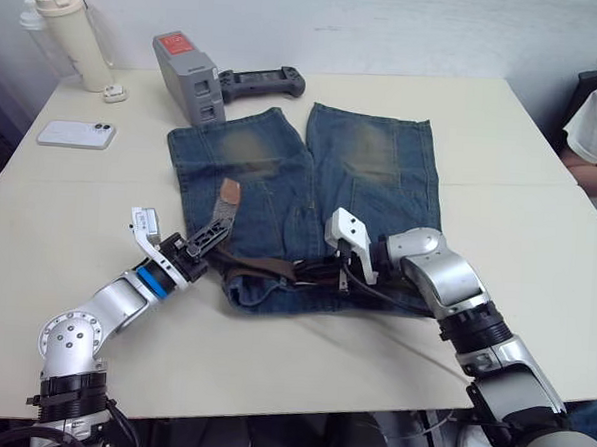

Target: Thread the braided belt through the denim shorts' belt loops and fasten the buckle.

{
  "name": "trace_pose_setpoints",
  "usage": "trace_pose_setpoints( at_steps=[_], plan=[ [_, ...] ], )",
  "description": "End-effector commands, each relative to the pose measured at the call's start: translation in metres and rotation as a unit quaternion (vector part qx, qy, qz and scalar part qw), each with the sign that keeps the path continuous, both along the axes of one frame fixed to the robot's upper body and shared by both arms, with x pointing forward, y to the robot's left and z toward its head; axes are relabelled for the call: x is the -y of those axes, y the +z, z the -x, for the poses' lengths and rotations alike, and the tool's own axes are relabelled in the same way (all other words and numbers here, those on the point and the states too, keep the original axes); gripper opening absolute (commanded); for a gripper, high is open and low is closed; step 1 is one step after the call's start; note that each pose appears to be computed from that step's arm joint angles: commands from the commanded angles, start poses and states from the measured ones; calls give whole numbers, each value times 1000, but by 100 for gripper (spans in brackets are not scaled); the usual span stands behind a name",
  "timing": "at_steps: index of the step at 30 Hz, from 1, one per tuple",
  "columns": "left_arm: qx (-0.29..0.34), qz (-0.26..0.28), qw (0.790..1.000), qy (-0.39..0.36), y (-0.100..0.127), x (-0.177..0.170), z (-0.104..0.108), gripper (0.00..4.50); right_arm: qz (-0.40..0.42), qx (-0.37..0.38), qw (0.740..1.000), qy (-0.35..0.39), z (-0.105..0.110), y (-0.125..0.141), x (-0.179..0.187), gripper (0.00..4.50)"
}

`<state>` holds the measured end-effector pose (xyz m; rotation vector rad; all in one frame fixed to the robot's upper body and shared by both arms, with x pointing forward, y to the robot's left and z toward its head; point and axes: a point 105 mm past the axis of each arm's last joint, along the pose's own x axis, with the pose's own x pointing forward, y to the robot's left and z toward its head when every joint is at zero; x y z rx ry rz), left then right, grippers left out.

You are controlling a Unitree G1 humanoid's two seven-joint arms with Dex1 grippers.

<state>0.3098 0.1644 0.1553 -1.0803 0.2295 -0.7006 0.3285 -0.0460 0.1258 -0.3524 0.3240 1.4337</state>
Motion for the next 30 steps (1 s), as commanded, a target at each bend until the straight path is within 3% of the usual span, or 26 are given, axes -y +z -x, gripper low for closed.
trace_pose_setpoints(
  at_steps=[1,19,27,30],
  plan=[
    [24,0,1000,-9,11,2,0,0,50,-48,997,-28,3,-31,18,7],
    [49,0,998,-31,26,6,-3,0,115,-44,991,-48,2,-46,30,7],
    [87,2,992,-89,46,21,2,0,126,-52,989,-50,8,-51,26,7],
    [130,-4,983,-131,65,29,6,0,150,-63,985,-58,12,-58,30,7]
  ],
)
